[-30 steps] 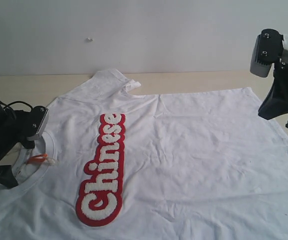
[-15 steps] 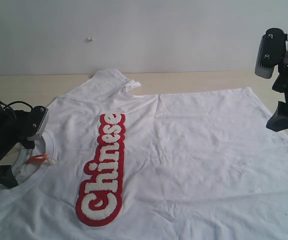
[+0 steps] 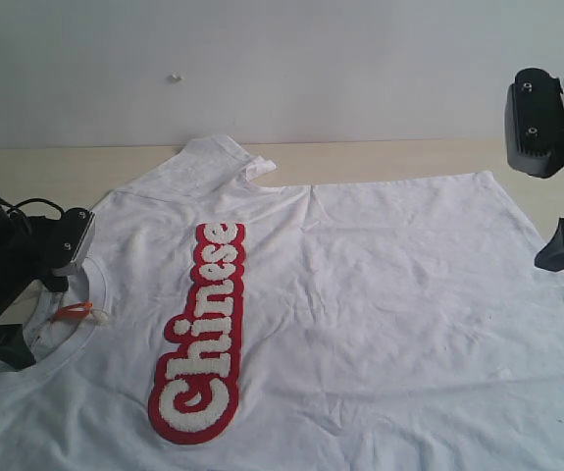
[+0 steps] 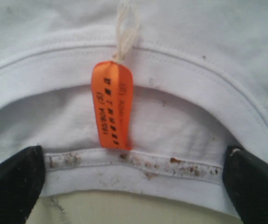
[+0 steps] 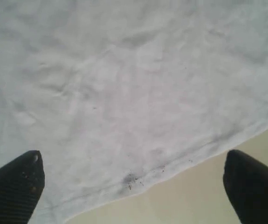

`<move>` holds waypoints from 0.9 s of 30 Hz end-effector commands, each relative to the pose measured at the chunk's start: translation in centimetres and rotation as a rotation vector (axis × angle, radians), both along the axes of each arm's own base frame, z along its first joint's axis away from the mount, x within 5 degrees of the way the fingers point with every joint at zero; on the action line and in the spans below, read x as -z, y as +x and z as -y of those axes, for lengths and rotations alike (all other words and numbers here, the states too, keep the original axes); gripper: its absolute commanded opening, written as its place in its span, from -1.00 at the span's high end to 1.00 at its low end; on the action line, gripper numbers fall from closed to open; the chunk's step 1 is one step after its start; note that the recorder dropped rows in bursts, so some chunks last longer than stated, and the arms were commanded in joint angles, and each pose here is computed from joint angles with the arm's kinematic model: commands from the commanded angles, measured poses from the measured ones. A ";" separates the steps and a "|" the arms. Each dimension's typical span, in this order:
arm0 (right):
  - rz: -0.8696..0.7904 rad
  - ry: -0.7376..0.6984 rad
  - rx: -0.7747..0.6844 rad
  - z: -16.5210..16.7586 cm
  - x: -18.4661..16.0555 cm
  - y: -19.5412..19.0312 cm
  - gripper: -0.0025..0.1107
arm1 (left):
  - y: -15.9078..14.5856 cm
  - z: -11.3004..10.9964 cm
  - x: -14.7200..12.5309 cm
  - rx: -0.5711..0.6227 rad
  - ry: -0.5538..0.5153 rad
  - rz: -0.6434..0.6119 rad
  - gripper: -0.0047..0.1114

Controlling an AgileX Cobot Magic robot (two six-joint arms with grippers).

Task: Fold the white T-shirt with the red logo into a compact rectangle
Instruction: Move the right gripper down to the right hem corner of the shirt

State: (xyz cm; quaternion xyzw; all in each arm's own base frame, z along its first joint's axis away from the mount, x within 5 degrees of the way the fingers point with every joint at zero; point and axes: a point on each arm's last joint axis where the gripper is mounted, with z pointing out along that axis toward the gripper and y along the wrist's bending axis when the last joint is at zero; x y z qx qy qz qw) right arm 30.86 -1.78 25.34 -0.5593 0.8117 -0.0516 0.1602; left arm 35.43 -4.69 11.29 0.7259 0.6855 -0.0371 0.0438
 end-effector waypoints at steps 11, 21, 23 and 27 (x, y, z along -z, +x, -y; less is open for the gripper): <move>-0.128 -0.184 -0.078 1.8 4.9 2.0 -0.90 | 0.2 -0.4 0.5 0.031 0.034 0.025 -0.89; -0.153 -0.230 0.008 5.4 9.1 3.4 -0.90 | 0.2 -0.4 0.5 0.031 0.034 0.025 -0.89; -0.139 -0.229 0.020 6.1 9.9 3.6 -0.90 | 0.2 -0.4 0.5 0.031 0.034 0.027 -0.89; -0.093 -0.245 -0.018 6.5 10.7 4.3 -0.90 | 0.2 -0.4 0.5 0.031 0.034 0.029 -0.89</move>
